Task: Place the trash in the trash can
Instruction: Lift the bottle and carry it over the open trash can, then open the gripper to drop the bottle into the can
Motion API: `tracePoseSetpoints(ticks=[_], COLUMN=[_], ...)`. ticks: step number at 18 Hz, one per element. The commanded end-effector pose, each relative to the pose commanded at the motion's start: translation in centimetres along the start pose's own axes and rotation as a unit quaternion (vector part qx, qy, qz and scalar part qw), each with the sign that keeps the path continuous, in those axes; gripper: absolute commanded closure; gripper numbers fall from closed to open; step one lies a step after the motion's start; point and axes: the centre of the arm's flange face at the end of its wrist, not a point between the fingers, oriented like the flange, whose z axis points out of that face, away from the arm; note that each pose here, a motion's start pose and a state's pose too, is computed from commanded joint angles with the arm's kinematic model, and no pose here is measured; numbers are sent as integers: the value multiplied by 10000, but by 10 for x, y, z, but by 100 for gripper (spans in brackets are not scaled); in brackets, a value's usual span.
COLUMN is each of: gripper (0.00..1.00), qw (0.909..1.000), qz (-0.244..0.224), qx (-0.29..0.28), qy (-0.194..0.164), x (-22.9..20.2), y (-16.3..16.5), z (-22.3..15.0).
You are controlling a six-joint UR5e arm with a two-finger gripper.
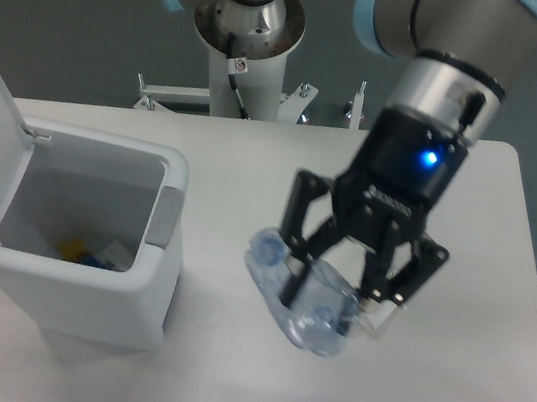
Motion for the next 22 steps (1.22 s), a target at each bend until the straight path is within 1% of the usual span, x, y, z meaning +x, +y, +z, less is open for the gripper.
tracePoseSetpoints(ticks=[1,4,8,11,12,15,17,18,19,20,21,22], gripper=[51,51,51,50,49,48,46,45,41,34,30,21], qw=[9999,9991,9973,9961,9958,9947,9943,9942,9940,9936,9931,9929], qz=[69,318,453,423,416,504,459,456,448,542,615,610], qx=[-52,-52,-146,-303,-360,-398,-486,-495,-527,-543,-582,-613], qy=[101,287,551,712,728,801,835,842,846,831,812,822], x=[18,51,83,95,96,105,106,107,107,107,107,109], y=[3,3,14,29,36,48,60,62,66,69,74,79], z=[7,22,50,70,76,91,98,98,100,101,102,102])
